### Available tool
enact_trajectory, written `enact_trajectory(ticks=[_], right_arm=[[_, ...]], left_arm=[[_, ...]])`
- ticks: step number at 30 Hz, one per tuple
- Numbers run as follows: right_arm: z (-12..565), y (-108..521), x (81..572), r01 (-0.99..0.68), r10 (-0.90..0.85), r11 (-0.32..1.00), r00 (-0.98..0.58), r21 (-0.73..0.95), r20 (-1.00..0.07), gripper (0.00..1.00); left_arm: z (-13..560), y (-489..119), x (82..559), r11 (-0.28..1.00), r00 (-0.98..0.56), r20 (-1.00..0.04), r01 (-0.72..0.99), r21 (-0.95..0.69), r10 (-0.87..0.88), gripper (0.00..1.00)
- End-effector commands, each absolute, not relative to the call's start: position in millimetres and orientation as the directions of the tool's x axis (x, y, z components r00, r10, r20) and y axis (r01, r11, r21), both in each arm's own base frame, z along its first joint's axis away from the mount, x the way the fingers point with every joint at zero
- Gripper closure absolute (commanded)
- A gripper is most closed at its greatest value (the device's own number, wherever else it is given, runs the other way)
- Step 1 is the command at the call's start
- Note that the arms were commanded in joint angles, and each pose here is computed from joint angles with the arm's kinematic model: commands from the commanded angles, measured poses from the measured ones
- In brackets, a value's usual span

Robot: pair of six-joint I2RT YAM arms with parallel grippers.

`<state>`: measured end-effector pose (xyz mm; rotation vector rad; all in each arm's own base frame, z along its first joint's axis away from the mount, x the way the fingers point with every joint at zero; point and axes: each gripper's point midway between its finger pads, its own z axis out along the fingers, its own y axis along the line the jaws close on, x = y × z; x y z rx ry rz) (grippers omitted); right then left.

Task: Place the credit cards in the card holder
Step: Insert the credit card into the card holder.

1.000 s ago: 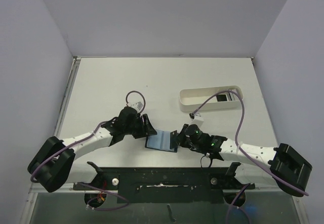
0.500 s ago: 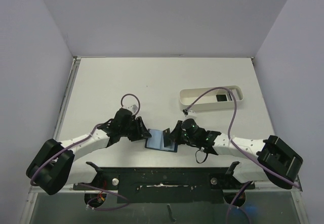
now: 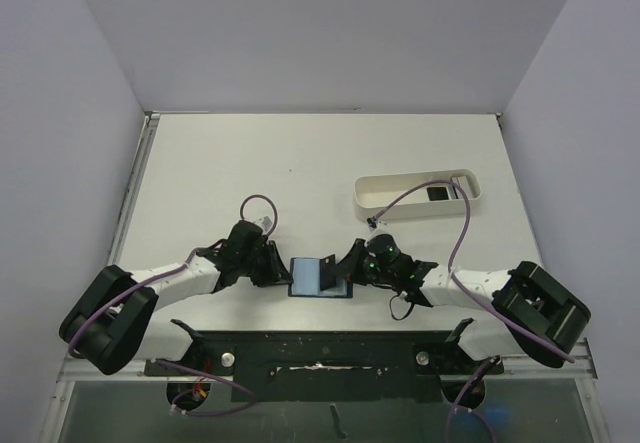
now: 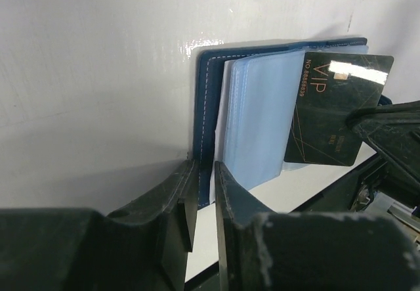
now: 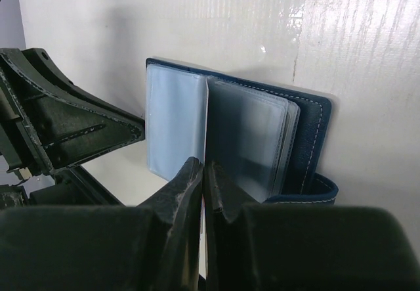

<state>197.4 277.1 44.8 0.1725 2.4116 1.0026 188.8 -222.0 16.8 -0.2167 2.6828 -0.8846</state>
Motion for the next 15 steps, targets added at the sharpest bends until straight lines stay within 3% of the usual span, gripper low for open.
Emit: enact_trajectory(ticks=[1,15], right_arm=[[53.6,285.2,202.3,-0.106,0.321,0.67,-0.851,0.734,-0.416,1.0],[58.0,289.8,200.1,-0.131,0.321,0.618,-0.858,0.775,-0.401,1.0]], left_arm=[[16.6,-226.1,189.6,0.787,-0.941,-0.251,-0.024,-0.616,-0.225,0.85],[14.7,-228.2,188.9,0.782,-0.941,-0.248,-0.026,-0.623,-0.229,0.85]])
